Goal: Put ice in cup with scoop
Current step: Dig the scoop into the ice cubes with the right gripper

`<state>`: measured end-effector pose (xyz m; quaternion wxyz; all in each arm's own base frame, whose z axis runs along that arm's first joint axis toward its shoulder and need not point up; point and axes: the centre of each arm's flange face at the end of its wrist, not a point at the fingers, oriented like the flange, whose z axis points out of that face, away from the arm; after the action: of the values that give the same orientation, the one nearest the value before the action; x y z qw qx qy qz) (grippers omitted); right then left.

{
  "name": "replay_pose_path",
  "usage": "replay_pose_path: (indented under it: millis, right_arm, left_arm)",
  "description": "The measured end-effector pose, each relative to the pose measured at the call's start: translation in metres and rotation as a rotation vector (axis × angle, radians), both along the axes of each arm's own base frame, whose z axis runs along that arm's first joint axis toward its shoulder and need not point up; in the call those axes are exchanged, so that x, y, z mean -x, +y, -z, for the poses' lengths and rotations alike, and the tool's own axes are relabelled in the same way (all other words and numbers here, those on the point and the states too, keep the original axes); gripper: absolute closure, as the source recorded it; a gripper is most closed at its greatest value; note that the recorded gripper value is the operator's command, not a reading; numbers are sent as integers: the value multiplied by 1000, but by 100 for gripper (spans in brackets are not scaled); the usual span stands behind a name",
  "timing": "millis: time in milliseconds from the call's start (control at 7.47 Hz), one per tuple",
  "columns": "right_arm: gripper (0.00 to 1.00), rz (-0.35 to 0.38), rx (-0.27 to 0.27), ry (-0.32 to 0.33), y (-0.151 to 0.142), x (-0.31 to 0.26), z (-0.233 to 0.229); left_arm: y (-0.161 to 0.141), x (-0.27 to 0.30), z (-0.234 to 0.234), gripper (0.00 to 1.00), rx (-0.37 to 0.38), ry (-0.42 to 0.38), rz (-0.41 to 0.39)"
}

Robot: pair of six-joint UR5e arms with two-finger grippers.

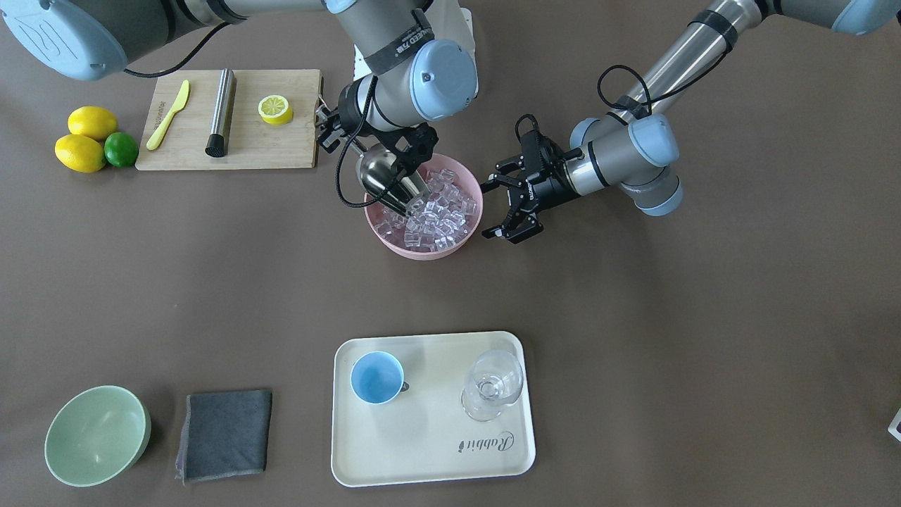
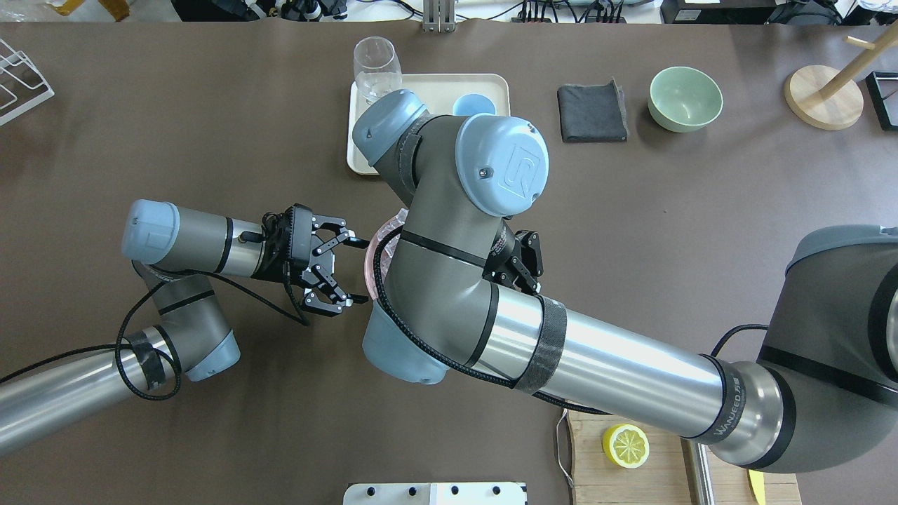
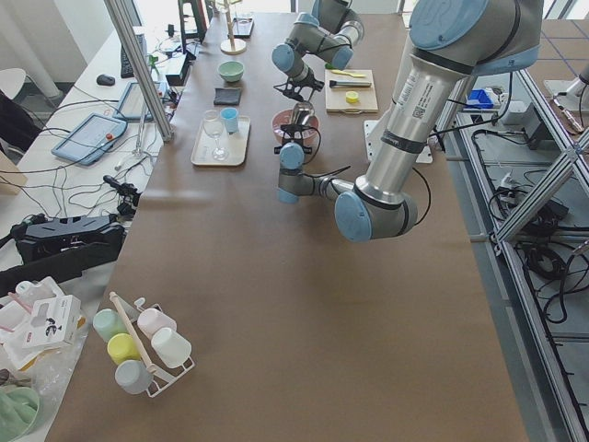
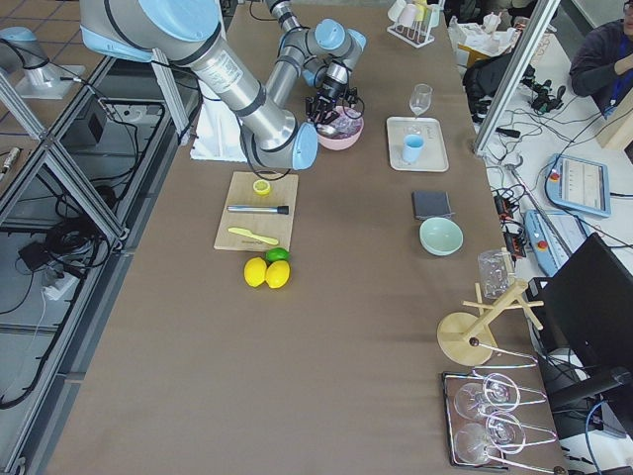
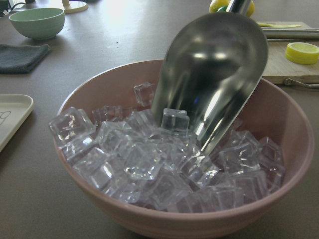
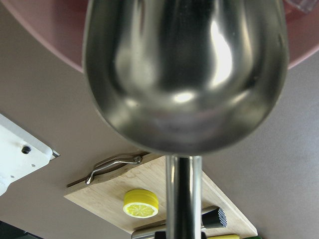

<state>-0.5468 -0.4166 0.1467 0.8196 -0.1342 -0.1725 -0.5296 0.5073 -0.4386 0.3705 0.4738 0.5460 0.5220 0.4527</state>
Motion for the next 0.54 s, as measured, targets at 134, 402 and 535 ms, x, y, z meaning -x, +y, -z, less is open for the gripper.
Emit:
replay_pose_path:
  millis: [134,402,535]
  right_arm:
    - [100,0,-6,-10,1,2,1]
    - [100,-6,-30,-45,1,6,3]
    - [100,-7,-44,-67,2,5,6]
  left_arm:
    - [0,0,0,2,0,0,0]
    - [-1,2,1,2,-1,2,2]
    - [-3,3,1,2,-2,2,5]
